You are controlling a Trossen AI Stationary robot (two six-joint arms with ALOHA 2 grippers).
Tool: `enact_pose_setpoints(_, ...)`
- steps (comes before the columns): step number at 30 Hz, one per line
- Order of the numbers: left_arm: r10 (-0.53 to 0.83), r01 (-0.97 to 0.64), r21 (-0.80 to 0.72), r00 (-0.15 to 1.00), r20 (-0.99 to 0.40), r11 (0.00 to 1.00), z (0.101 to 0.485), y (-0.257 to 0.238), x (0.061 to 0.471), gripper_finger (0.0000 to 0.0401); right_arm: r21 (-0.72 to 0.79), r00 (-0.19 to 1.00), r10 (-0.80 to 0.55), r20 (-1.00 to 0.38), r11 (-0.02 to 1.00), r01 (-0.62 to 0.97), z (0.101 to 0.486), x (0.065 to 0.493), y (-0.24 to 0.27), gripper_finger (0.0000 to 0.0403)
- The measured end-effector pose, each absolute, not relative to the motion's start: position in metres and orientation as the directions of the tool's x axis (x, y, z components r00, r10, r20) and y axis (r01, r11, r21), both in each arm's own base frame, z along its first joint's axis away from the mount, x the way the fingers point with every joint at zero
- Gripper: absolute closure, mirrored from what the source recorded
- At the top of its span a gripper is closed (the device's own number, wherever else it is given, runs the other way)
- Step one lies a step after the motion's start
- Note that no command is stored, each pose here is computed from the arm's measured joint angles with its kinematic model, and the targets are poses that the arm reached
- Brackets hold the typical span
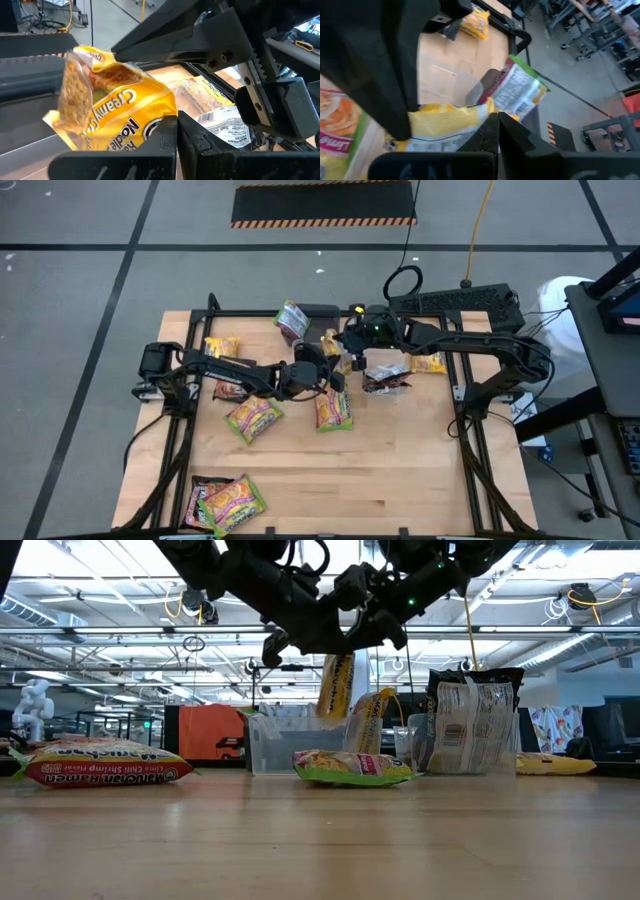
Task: Sort Maruchan noodles
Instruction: Put the yellow noodle pack into the left transparent bin
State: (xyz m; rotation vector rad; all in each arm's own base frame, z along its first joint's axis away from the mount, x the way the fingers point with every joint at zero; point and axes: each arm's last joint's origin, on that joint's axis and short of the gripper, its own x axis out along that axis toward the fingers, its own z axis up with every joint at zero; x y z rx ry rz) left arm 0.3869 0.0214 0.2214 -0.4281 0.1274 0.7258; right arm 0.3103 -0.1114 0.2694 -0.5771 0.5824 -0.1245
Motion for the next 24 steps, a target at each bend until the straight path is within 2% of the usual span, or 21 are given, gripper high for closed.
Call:
enact_pose_setpoints(6,0.595,-0.653,-0.342,0.757,-0.27,0.676,0.22,0.025,0.387,0.0401,-0.514,0.833,-0.232,-0.502,0.854,-0.072,0.268,0.31,-0.11,0.0403)
enact_pose_setpoints(24,0.536,-0.627,-0.313,0.776,-0.333,0.714,0.215,0.038,0.386,0.0401,-0.499,0.816,-0.233,-0.53,0.863,-0.077,0.262,0.308,-0.11,0.0403)
